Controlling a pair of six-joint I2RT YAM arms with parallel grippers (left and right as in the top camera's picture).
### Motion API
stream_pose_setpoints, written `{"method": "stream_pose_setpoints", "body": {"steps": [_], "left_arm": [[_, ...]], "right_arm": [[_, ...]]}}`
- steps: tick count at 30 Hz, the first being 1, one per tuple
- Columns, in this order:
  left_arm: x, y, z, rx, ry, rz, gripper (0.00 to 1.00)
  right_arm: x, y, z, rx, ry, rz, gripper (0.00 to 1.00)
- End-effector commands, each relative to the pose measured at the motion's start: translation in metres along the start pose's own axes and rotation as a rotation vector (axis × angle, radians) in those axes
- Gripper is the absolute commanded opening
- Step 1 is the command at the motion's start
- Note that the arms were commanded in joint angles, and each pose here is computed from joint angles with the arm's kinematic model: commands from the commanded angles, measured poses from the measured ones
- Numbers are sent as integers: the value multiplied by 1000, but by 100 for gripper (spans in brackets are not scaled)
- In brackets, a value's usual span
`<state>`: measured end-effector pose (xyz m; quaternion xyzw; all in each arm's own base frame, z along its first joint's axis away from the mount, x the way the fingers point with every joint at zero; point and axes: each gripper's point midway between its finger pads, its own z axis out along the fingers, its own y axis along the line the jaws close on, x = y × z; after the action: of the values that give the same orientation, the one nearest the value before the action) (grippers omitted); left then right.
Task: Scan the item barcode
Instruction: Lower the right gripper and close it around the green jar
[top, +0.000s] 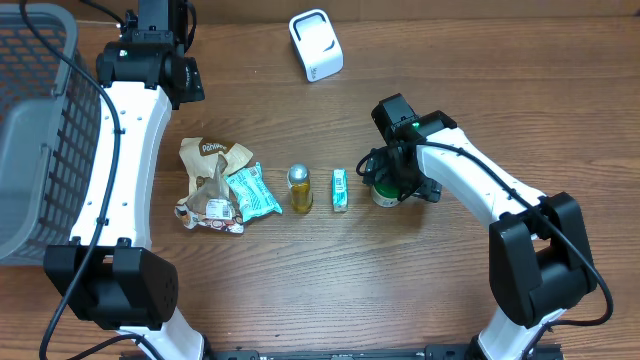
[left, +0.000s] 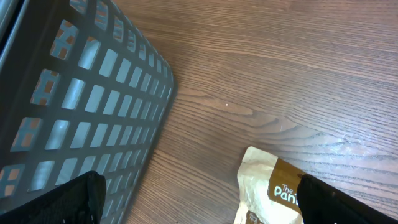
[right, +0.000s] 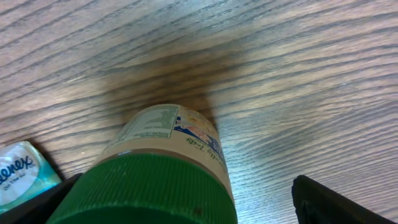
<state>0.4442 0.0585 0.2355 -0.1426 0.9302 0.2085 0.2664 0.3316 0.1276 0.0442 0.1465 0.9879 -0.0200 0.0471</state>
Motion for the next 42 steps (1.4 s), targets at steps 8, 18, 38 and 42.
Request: {"method": "stream_pose_setpoints", "body": {"steps": [8, 18, 38, 42], "left_arm": [[-8, 6, -11, -5, -35, -8, 99], [-8, 6, -11, -5, -35, -8, 100], [-8, 6, -11, -5, -35, -8, 100], [-8, 6, -11, -5, -34, -8, 100]], "right_arm": [[-2, -2, 0, 15, -18, -13, 100], [-1, 10, -1, -2, -43, -38, 100], [2, 8, 8, -3, -44, -64, 96], [2, 8, 11, -6, -47, -64, 96]]}}
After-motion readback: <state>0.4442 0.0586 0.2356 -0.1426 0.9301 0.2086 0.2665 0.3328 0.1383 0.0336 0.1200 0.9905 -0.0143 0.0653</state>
